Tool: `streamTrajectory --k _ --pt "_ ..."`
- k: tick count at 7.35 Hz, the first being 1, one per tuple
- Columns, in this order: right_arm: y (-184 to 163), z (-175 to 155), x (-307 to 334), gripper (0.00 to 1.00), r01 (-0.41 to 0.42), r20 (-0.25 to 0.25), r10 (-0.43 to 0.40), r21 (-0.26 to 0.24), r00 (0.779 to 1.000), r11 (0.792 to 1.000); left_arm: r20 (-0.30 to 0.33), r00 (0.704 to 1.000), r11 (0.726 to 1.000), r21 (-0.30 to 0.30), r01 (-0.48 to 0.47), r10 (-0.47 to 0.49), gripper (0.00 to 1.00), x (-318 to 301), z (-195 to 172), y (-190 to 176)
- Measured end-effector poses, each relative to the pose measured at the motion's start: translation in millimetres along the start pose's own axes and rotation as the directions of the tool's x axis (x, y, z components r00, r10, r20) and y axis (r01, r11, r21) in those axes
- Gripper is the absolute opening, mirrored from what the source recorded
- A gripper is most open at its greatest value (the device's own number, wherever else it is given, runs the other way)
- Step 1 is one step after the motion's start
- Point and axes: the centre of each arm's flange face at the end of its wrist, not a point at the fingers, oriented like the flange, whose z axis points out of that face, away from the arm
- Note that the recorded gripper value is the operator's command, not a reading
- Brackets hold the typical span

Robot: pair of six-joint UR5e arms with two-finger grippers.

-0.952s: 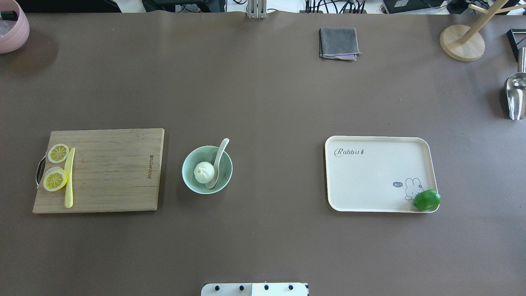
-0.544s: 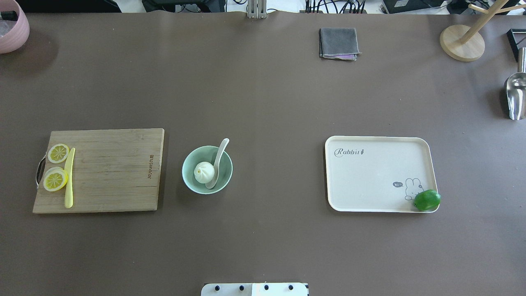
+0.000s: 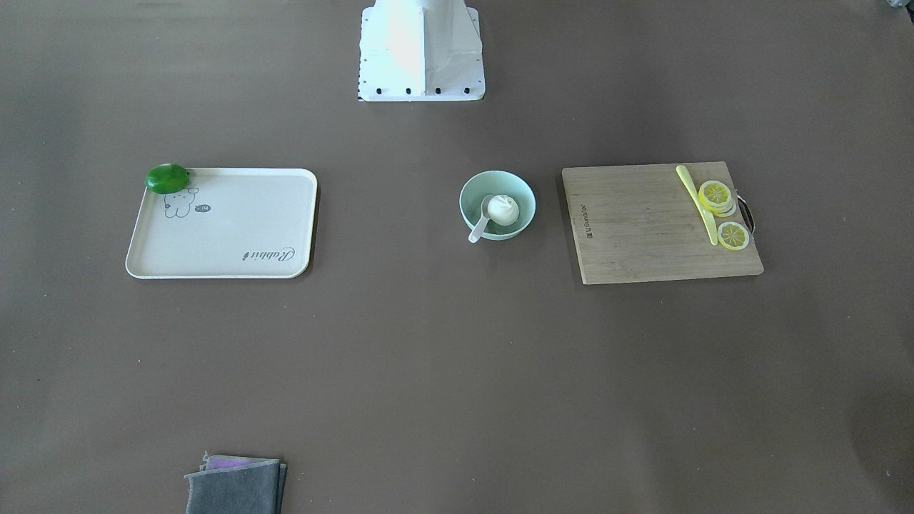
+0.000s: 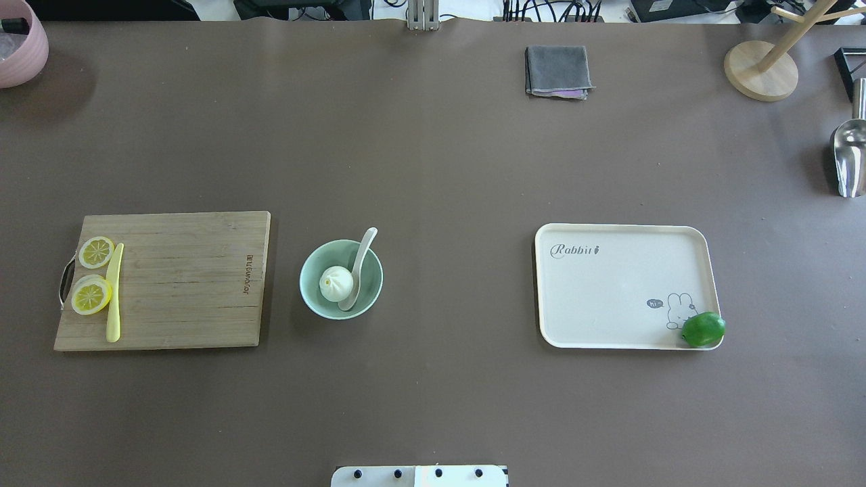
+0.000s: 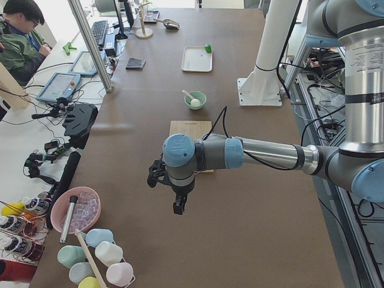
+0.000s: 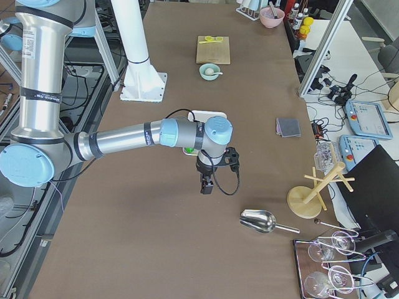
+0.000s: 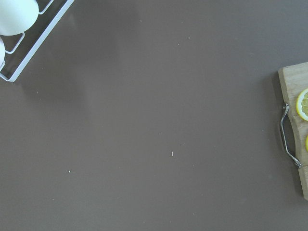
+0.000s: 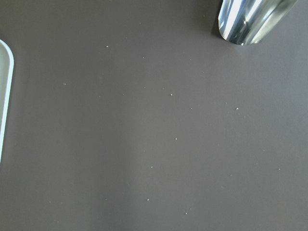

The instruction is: Put spoon and bun in bowl

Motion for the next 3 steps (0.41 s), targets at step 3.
streamTrajectory --k 3 --pt "-0.8 1.5 -1.7 1.00 0.004 0.000 -0.004 -0.004 1.000 1.000 0.001 1.000 1.000 0.000 -0.001 0.001 0.98 0.4 -0.4 -0.6"
